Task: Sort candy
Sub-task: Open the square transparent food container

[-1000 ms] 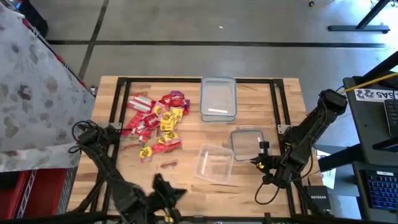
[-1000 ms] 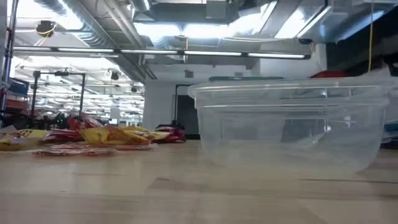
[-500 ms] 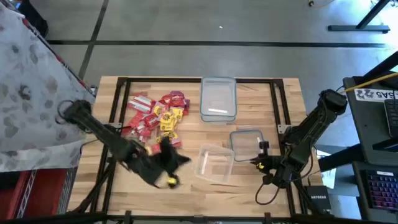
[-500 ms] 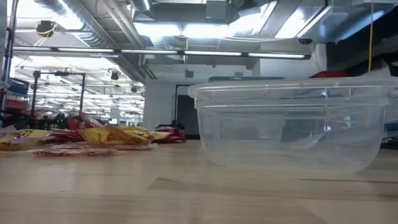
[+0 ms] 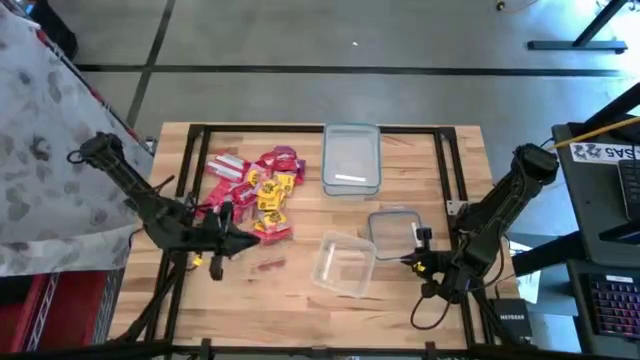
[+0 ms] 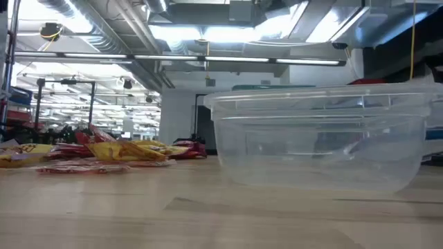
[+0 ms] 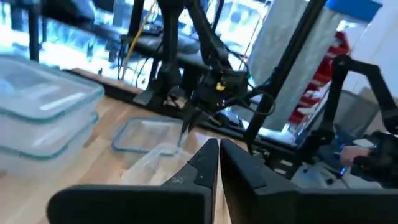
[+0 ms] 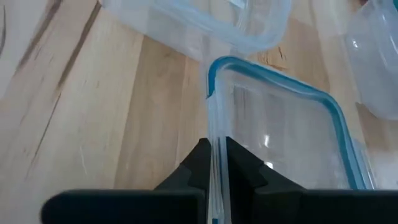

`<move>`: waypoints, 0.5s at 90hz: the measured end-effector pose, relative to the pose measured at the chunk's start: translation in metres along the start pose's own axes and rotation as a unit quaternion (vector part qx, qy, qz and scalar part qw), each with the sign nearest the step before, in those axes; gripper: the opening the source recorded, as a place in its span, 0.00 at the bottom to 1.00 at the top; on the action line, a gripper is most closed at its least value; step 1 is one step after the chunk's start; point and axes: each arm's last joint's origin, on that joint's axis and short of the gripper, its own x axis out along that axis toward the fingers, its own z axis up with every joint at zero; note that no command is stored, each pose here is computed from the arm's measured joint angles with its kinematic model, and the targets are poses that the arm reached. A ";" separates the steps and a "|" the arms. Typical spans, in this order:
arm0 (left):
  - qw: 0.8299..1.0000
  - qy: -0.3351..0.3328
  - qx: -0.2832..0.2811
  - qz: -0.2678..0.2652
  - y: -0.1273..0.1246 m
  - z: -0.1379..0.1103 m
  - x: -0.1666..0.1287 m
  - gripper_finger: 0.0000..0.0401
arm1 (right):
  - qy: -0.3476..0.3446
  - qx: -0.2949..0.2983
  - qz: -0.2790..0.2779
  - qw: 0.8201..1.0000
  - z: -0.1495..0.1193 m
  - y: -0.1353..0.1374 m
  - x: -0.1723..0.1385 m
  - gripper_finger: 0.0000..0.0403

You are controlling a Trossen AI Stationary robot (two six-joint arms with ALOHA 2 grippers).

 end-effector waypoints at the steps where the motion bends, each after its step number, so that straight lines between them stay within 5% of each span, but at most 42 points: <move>1: 1.000 -0.004 -0.002 0.001 0.001 0.000 -0.001 0.00 | 0.000 0.000 0.000 1.000 0.000 0.000 0.000 0.02; 18: 0.997 -0.067 -0.015 0.024 0.020 0.004 -0.014 0.00 | 0.000 -0.001 0.000 1.000 0.000 0.000 0.000 0.02; 45: 0.997 -0.066 -0.018 0.025 0.023 0.006 -0.016 0.00 | -0.001 -0.002 -0.001 1.000 0.000 0.000 0.000 0.02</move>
